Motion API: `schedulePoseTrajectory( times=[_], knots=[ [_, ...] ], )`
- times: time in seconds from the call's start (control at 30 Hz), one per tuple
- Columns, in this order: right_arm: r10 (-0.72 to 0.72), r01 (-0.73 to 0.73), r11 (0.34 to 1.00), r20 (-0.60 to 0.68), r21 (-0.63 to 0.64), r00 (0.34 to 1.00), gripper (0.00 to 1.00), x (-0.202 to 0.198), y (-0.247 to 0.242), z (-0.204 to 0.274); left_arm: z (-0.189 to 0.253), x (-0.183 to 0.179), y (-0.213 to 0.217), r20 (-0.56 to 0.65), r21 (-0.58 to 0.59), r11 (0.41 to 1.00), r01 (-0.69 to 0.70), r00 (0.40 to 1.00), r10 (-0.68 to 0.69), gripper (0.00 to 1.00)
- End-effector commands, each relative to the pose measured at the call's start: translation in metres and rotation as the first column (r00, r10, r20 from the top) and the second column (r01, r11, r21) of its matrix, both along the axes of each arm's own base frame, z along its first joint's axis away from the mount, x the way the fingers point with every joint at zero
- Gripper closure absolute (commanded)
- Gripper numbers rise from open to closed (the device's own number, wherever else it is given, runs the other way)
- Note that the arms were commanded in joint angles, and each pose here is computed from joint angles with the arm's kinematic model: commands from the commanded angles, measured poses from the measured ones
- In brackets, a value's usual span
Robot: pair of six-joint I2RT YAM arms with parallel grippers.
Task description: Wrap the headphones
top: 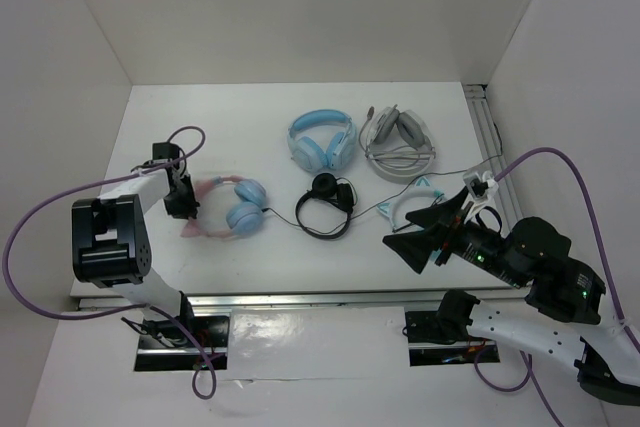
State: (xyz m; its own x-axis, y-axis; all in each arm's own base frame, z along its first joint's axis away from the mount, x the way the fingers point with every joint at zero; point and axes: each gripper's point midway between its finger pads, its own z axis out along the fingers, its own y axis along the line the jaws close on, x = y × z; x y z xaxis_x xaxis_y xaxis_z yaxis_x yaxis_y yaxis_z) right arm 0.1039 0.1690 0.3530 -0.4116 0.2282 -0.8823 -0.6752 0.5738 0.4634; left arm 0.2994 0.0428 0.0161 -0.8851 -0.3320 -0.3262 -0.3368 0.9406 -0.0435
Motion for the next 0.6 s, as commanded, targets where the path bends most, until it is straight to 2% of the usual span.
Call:
schedulePoseTrajectory(
  times=[0.0,0.13,0.23,0.27,0.3,0.43,0.5,0.57],
  knots=[
    [-0.030,0.029,0.999,0.022,0.042,0.999,0.00,0.005,-0.001,0.015,0.000,-0.002,-0.002,-0.025,-0.012,0.999,-0.032,0.999,0.032,1.00],
    [-0.077,0.077,0.997,-0.009,-0.020,0.997,0.00,0.019,0.005,-0.001,0.029,0.017,0.007,0.032,0.024,0.997,-0.072,0.997,0.071,1.00],
    [-0.085,0.085,0.995,-0.015,-0.052,0.996,0.00,0.026,0.012,-0.003,0.095,0.034,0.008,0.181,0.019,0.994,-0.106,0.978,0.101,1.00],
    [-0.073,0.073,0.996,-0.007,-0.061,0.997,0.00,0.026,0.014,-0.001,0.106,0.021,0.009,0.157,0.020,0.987,-0.161,0.975,0.156,1.00],
    [-0.073,0.072,0.995,-0.012,-0.069,0.997,0.00,0.027,0.016,-0.003,0.132,0.016,0.008,0.216,0.012,0.985,-0.174,0.962,0.167,1.00],
    [-0.030,0.034,0.997,0.056,-0.075,0.998,0.00,0.030,0.028,0.011,0.201,0.009,-0.020,0.375,-0.096,0.992,-0.087,0.920,0.117,1.00],
    [0.020,-0.011,0.996,0.102,-0.087,0.995,0.00,0.030,0.038,0.019,0.255,0.000,-0.039,0.501,-0.149,0.989,0.012,0.863,0.065,1.00],
    [0.048,-0.036,0.996,0.140,-0.084,0.989,0.00,0.033,0.049,0.027,0.283,-0.013,-0.055,0.547,-0.179,0.981,0.080,0.836,0.032,1.00]
  ],
)
